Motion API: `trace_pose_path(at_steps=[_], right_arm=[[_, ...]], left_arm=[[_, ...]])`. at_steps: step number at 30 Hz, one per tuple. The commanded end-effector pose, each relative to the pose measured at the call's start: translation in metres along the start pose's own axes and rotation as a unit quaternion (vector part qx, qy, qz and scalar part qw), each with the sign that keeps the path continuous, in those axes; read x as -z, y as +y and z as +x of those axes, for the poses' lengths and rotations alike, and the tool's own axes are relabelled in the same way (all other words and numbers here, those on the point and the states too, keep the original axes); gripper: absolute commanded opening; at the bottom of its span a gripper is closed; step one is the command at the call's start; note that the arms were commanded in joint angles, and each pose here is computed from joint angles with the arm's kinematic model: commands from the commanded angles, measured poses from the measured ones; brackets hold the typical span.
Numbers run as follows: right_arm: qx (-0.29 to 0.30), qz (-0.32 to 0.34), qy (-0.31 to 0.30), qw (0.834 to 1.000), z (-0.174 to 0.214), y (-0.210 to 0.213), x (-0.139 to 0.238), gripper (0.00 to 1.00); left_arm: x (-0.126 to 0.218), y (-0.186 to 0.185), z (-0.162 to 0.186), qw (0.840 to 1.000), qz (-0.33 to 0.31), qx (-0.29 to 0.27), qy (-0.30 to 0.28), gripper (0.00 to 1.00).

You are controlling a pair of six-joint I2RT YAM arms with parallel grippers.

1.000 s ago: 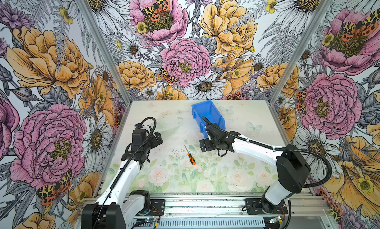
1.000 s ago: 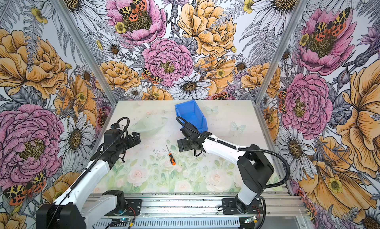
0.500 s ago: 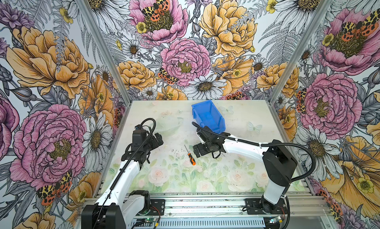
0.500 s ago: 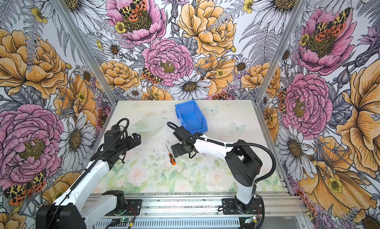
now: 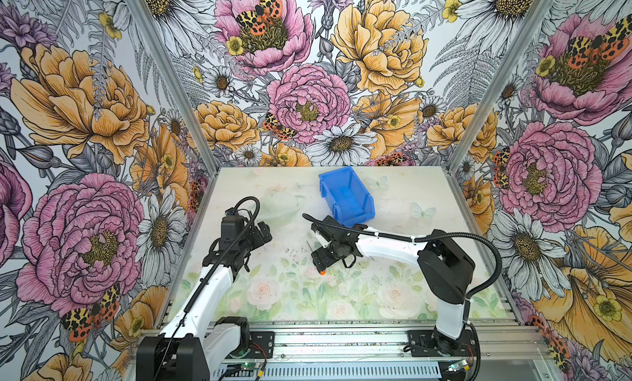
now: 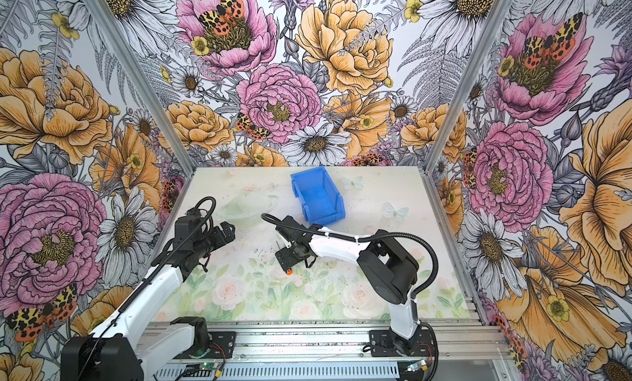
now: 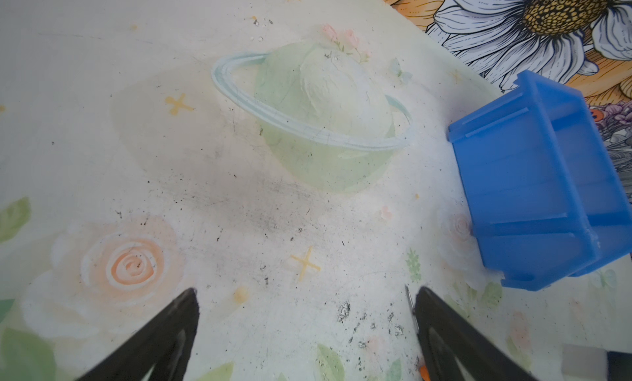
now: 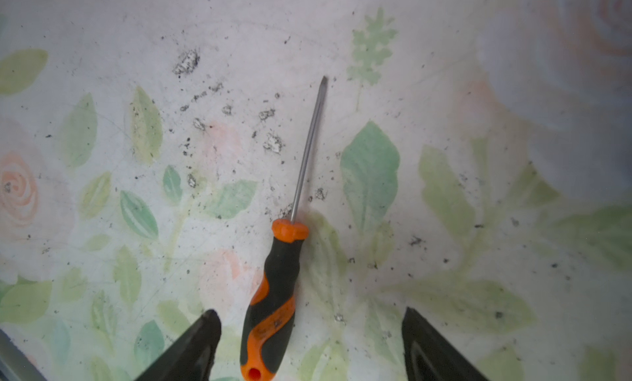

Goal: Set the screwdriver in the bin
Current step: 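Lower the right gripper and close it on the orange-black screwdriver handle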

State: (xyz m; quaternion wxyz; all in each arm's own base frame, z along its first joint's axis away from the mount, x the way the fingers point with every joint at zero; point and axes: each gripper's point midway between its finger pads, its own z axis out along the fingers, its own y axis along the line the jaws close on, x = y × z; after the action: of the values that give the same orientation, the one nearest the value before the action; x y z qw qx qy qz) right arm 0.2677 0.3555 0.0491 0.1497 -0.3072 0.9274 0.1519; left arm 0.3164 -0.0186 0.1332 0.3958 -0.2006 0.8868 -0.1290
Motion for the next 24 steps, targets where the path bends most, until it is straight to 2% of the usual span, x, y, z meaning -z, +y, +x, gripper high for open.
trace_pose_path(at_steps=[1, 5, 13, 24], right_arm=[[0.013, -0.004, 0.008, 1.000, -0.002, 0.004, -0.006, 0.83], [0.021, -0.002, 0.020, 1.000, 0.004, 0.004, -0.012, 0.81], [0.032, 0.012, 0.041, 0.999, 0.014, 0.003, -0.022, 0.68], [0.044, 0.021, 0.063, 0.997, 0.025, 0.000, -0.030, 0.32]], left_arm=[[0.006, -0.007, -0.013, 1.000, 0.018, 0.008, -0.020, 0.99], [0.006, -0.008, -0.014, 0.999, 0.019, 0.009, -0.025, 0.99], [0.004, -0.008, -0.013, 1.000, 0.019, 0.008, -0.021, 0.99], [0.005, -0.007, -0.013, 1.000, 0.018, 0.007, -0.021, 0.99]])
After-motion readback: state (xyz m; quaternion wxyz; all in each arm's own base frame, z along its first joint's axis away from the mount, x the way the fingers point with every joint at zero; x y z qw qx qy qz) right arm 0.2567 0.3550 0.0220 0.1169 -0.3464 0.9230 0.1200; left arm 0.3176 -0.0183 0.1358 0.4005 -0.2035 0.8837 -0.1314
